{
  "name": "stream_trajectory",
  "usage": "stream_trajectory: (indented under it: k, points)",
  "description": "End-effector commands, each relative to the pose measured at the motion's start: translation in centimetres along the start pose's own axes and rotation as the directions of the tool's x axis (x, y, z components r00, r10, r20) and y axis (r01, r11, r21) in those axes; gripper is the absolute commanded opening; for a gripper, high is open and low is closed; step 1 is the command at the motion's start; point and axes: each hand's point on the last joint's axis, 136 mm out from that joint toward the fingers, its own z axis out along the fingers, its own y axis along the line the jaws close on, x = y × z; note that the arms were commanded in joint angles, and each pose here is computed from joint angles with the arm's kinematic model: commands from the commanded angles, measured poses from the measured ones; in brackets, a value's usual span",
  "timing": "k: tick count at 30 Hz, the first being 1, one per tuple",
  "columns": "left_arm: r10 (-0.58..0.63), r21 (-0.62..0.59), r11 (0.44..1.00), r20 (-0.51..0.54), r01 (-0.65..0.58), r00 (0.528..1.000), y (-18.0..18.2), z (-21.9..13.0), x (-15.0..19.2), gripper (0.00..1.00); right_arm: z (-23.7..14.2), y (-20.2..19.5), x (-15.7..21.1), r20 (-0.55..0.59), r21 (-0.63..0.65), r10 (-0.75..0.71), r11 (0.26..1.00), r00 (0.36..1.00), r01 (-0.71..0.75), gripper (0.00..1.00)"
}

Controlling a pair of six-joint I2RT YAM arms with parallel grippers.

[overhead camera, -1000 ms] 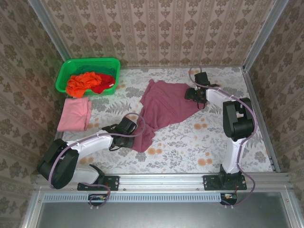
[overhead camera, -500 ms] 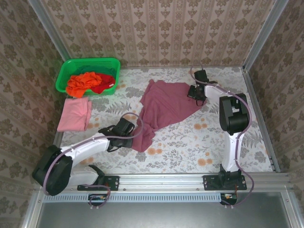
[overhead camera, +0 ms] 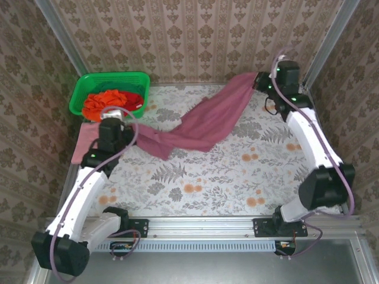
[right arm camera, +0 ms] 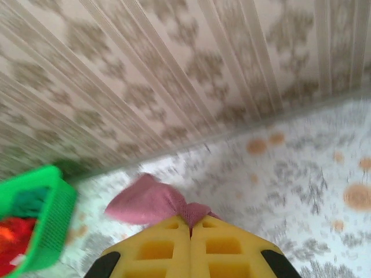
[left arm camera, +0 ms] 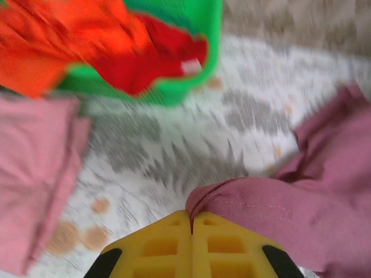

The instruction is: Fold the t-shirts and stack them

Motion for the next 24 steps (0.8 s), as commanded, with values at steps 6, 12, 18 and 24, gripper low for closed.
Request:
stream_trajectory:
  k: [6, 12, 18, 24]
  points:
    - [-0.041, 0.014, 0.999, 0.223, 0.039, 0.974, 1.2, -5.9, -10.2, 0.00, -14.2, 3.4, -9.1, 0.338, -0.105, -0.031, 0.992, 0.941, 0.070, 0.00]
    - [-0.025, 0.063, 0.998, 0.297, 0.007, 0.954, 0.1, -7.9, -13.1, 0.00, -19.2, 2.6, -10.0, 0.402, -0.053, -0.038, 0.997, 0.915, 0.064, 0.00]
    - [-0.014, 0.075, 0.997, 0.272, -0.007, 0.962, -0.3, -6.3, -13.0, 0.00, -19.1, 1.9, -9.1, 0.381, -0.038, -0.029, 0.998, 0.924, 0.047, 0.00]
    - [-0.038, 0.112, 0.994, 0.238, 0.012, 0.970, -0.9, -3.1, -13.9, 0.00, -14.2, 1.7, -8.7, 0.291, -0.062, -0.018, 0.997, 0.957, 0.038, 0.00]
